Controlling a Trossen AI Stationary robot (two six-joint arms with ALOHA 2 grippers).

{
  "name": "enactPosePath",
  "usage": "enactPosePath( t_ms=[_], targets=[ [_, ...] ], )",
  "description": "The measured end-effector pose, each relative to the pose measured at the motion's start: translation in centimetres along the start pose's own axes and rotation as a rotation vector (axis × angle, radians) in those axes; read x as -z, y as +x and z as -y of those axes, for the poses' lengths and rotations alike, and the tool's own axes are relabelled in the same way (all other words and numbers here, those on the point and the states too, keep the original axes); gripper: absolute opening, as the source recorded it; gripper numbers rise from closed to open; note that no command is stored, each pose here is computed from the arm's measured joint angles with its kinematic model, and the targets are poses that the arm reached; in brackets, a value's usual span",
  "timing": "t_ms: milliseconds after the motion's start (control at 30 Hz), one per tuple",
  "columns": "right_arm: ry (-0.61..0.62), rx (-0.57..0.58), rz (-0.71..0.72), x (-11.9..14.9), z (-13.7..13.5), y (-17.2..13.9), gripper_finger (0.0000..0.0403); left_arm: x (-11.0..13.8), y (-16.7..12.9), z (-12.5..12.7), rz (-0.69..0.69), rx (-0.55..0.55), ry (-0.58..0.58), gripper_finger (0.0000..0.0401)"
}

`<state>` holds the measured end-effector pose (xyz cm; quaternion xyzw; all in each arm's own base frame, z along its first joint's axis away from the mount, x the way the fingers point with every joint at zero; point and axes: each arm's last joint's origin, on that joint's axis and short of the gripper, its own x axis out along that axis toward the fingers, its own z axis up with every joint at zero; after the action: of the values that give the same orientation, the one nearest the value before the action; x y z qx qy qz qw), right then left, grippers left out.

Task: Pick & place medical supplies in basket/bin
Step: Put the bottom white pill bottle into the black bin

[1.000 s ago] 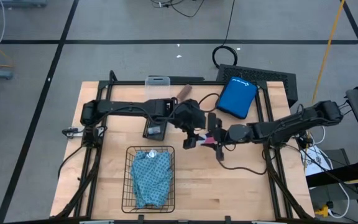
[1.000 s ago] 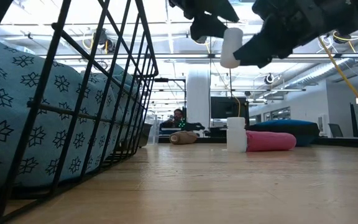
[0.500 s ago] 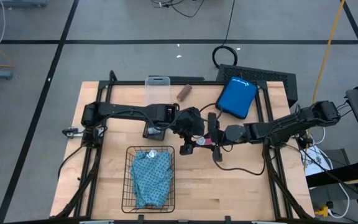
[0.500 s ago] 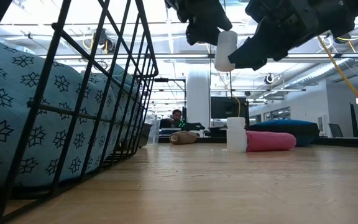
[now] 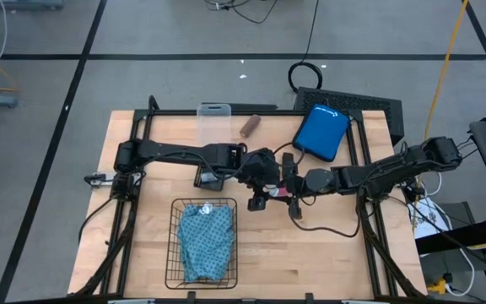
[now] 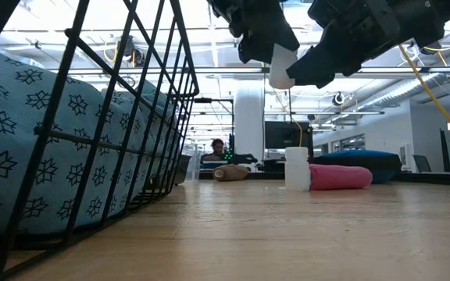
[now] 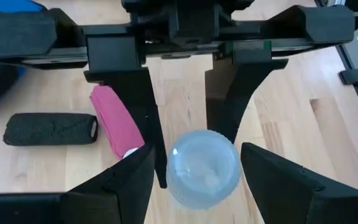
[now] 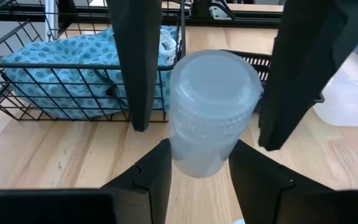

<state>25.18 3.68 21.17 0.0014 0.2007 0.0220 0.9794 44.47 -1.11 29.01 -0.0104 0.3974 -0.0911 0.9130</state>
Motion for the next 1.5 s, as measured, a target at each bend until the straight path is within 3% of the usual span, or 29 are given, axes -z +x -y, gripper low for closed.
enactPosePath(
  t_ms=[1500],
  targets=[
    [0.007,0.001,-0.012,0.13,0.02,0.00,0.0135,0.15,-0.37,-0.03,-0.023,-0.067,-0.023,0.0246]
  ],
)
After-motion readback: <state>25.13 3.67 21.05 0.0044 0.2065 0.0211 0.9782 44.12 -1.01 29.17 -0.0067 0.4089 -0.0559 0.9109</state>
